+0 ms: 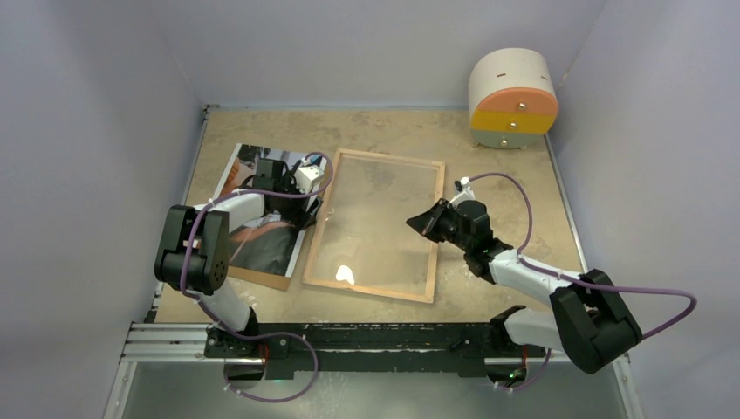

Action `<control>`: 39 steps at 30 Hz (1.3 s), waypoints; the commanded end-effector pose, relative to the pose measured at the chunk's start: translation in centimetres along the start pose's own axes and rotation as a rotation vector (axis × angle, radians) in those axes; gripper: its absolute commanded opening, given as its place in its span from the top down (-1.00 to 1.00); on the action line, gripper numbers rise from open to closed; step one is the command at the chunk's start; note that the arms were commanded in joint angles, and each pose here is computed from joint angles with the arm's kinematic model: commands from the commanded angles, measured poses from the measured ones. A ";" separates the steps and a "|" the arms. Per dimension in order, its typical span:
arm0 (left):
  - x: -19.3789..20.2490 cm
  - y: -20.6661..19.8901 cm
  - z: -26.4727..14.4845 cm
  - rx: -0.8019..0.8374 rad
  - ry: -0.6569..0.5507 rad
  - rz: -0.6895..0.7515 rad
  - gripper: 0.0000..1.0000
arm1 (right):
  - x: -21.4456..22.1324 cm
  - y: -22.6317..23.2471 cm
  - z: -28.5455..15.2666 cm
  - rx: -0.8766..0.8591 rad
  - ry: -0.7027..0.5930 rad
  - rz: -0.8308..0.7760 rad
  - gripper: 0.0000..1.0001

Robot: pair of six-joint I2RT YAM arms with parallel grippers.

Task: Put the photo into the frame

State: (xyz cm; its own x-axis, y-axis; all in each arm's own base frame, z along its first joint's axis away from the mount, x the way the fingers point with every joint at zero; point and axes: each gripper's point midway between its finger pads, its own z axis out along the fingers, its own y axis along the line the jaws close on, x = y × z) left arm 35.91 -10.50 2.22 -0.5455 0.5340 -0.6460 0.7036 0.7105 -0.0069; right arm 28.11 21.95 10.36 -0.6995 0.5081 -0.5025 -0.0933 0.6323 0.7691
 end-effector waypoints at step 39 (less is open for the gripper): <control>1.6 -3.1 0.5 0.128 0.063 -0.037 -0.69 | -3.1 5.7 -0.8 -0.163 -0.071 -0.012 1.00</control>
State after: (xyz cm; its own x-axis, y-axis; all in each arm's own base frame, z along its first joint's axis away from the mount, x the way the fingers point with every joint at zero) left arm 35.62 -11.03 2.31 -0.5374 0.5392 -0.6485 0.7208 0.6928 -0.0214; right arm 28.43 23.17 15.43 -0.6750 0.5215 -0.5220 -0.1923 0.5587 0.8068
